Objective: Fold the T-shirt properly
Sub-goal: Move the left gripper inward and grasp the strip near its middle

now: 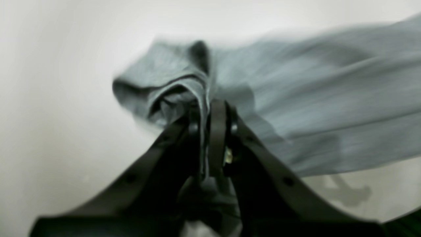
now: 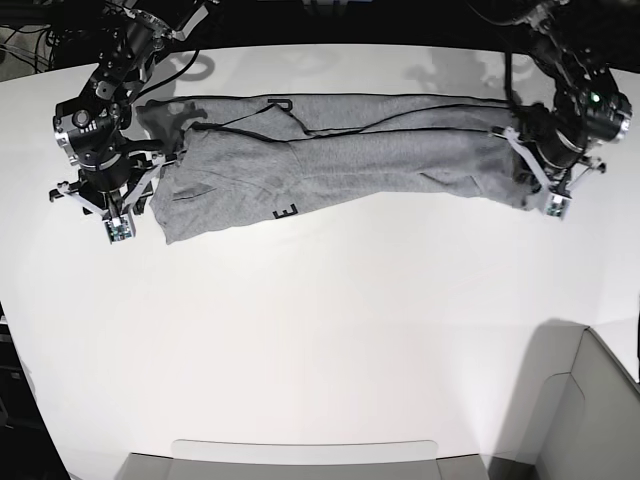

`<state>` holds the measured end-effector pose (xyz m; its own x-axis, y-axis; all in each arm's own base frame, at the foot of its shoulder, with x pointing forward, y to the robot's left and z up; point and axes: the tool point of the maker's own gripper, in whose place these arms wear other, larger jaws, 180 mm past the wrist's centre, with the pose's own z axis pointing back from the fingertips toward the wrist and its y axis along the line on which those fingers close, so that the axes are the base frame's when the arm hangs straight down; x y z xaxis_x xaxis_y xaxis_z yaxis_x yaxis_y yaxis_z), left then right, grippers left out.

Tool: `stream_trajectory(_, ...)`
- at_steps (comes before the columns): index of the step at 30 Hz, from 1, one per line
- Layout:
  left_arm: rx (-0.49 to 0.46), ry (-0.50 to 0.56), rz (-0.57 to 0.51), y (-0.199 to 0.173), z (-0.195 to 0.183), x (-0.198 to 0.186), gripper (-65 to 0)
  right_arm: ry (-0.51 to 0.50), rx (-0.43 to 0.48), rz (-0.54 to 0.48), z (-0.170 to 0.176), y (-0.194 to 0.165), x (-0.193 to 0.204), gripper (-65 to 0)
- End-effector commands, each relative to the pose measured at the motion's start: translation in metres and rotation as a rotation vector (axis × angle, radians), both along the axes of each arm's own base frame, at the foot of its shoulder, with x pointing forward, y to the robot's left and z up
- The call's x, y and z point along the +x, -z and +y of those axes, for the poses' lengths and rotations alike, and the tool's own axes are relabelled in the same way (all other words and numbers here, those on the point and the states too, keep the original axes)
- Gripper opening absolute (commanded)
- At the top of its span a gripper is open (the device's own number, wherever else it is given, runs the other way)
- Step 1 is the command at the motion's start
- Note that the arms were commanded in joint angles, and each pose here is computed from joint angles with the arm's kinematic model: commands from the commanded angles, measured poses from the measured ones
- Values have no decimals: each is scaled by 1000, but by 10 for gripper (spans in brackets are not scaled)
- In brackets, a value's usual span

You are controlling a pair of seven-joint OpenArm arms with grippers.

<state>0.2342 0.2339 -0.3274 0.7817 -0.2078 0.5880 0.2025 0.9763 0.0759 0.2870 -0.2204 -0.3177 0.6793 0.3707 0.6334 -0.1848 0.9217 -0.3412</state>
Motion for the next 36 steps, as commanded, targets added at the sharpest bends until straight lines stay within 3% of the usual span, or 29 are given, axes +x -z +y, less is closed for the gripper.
stream_trajectory(1,-1,2,25,5,-2,-5,-650,-25,-7,-50,2,-13,9,-461)
stream_trajectory(14,-168,235,38,18,-114,3,-650,-25,8,-15,3,0,6,-461)
stream_trajectory(23,-242,299,1,8,-155,13,-650,-32,6,13,-1,8,6,-461)
stream_trajectory(26,-287,266,7,6,-165,14,-650,-28,4,18,-3,10,5,-461)
stream_trajectory(36,-309,254,-13,1,-170,25,-650,-29,3,18,-4,10,5,-461)
